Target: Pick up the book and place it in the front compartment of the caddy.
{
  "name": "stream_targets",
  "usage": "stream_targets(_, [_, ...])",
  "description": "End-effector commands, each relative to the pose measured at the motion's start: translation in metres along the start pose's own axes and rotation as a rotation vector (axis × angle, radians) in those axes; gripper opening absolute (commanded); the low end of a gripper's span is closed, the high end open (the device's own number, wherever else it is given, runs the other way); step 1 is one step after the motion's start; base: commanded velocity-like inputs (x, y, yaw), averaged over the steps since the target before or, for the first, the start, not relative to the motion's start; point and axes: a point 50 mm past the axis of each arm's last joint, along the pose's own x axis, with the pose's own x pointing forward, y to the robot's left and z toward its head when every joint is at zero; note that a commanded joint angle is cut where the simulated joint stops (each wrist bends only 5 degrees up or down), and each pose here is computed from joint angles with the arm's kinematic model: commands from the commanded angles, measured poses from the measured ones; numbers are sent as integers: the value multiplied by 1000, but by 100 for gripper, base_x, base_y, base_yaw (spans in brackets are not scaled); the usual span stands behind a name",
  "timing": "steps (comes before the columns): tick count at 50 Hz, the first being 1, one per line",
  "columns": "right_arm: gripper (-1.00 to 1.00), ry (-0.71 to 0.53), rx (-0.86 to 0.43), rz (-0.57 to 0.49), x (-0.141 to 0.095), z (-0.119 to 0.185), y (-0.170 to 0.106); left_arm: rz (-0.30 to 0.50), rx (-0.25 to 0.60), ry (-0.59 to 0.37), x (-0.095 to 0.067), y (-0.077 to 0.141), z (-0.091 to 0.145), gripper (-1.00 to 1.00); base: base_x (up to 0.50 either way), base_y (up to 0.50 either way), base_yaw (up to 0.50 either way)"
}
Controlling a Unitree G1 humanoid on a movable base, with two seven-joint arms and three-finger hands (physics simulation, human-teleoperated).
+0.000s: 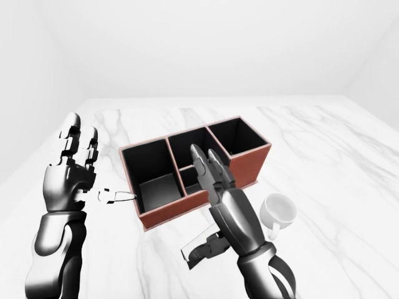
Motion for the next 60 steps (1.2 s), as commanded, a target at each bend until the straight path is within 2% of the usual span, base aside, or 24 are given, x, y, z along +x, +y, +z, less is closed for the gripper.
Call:
stream_targets(1, [100, 53, -15, 19, -2, -8, 8, 1, 0, -1, 1, 0, 0, 100, 0, 0, 0])
stream_targets(24, [100, 95, -117, 37, -6, -6, 11, 5, 3, 5, 1, 1, -2, 100, 0, 0, 0])
stream_targets(43, [100, 184, -220, 39, -8, -20, 14, 5, 1, 31, 2, 1, -8, 100, 0, 0, 0])
stream_targets(60, [100, 210, -232, 70, -10, -25, 22, 9, 1, 39, 3, 2, -10, 100, 0, 0, 0])
